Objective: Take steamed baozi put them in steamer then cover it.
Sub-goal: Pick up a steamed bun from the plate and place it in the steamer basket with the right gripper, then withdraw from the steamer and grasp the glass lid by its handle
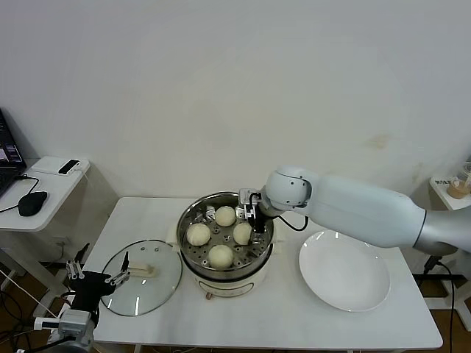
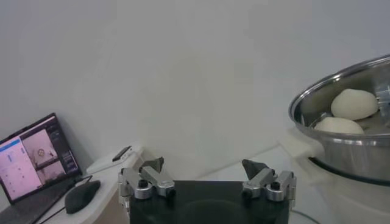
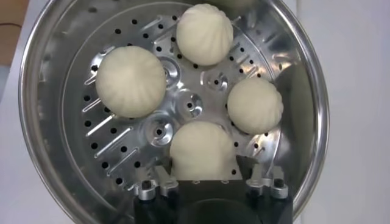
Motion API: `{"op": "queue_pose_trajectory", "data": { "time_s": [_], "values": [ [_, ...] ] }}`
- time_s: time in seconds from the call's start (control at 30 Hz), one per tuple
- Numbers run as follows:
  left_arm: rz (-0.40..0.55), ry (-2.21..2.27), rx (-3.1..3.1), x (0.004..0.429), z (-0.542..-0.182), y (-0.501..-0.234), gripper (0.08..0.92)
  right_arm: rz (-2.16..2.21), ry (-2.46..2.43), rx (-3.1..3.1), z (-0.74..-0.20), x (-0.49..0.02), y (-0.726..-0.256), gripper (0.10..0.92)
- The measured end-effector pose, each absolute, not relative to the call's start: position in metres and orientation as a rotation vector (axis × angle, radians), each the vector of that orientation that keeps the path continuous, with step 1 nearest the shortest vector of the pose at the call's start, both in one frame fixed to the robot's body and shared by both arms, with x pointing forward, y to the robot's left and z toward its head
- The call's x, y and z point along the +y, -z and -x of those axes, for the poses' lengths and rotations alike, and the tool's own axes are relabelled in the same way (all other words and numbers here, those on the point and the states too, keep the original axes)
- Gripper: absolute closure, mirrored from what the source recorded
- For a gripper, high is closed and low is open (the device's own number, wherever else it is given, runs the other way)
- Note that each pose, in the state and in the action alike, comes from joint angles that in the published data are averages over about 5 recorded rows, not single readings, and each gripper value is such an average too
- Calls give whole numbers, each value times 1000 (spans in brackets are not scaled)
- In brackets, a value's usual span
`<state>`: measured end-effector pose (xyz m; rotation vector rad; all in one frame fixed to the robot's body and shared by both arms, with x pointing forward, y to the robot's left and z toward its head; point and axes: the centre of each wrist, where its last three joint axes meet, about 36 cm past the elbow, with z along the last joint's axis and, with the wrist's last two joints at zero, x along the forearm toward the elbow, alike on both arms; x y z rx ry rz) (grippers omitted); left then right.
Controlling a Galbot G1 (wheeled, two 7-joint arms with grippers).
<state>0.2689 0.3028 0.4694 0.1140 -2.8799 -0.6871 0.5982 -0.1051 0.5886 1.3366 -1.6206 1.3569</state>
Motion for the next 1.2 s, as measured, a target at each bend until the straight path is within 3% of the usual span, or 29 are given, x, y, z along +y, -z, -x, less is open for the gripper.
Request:
{"op": "queue_pose_trajectory", "data": {
  "time_s": [0.53, 1.2],
  "values": [
    [-114, 683, -2897, 302, -275, -467, 177, -1330, -1348, -1952, -562, -137, -605, 200],
    [-136, 688, -2923, 301, -281, -446, 177, -1058, -831, -2958, -485, -226, -522, 200]
  ]
}}
